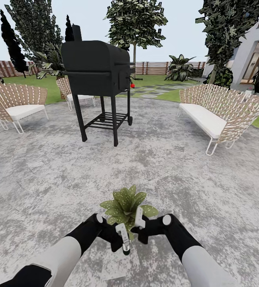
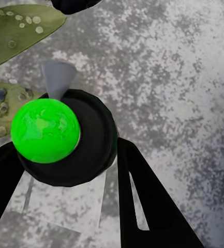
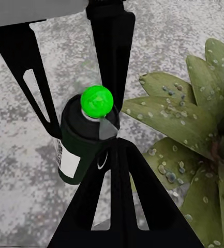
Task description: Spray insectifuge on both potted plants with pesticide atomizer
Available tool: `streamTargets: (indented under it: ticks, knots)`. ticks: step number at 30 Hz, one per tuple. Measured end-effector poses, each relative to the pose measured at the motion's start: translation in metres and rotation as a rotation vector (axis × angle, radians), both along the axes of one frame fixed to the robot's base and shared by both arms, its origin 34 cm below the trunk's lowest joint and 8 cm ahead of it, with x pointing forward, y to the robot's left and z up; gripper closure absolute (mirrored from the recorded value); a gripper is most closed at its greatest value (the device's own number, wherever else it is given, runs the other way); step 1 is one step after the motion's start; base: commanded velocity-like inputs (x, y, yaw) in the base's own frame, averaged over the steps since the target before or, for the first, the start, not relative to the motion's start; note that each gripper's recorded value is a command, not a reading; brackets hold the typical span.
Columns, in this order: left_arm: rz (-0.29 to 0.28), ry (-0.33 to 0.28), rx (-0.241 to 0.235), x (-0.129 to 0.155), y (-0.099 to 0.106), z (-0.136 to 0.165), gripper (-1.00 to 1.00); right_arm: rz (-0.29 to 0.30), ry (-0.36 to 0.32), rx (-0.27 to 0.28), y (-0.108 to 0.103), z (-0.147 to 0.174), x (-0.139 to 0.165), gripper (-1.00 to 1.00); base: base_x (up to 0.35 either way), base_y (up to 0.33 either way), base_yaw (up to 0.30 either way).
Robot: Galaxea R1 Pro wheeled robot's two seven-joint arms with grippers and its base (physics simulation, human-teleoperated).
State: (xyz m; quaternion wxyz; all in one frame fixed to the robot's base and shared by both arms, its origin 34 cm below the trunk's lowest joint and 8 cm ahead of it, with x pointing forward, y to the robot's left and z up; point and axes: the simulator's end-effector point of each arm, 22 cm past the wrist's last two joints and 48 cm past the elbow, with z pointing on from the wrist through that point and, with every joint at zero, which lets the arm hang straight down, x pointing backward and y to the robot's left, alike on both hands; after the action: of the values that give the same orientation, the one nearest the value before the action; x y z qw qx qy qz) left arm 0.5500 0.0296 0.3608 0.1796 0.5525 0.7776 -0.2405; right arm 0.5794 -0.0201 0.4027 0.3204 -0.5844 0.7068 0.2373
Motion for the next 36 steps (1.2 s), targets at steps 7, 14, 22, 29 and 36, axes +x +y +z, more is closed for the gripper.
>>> streamTargets:
  ticks: [7, 14, 22, 29, 36]
  knots:
    - [-0.001, 0.0, -0.004, 0.0, -0.002, 0.001, 1.0, 0.016, -0.003, -0.008, 0.002, -0.001, -0.002, 1.0, 0.0, 0.0, 0.0]
    - [-0.002, 0.003, -0.012, -0.001, -0.006, 0.002, 1.0, 0.016, -0.003, -0.008, 0.002, -0.001, -0.002, 1.0, 0.0, 0.0, 0.0]
    - [-0.01, 0.003, -0.021, -0.003, -0.011, 0.003, 1.0, 0.016, -0.003, -0.008, 0.002, -0.001, -0.002, 1.0, 0.0, 0.0, 0.0]
    - [-0.018, -0.006, -0.033, -0.003, -0.014, 0.004, 1.0, 0.016, -0.003, -0.008, 0.002, -0.001, -0.002, 1.0, 0.0, 0.0, 0.0]
    - [-0.018, -0.008, -0.033, -0.002, -0.013, 0.005, 1.0, 0.016, -0.003, -0.008, 0.002, -0.001, -0.002, 1.0, 0.0, 0.0, 0.0]
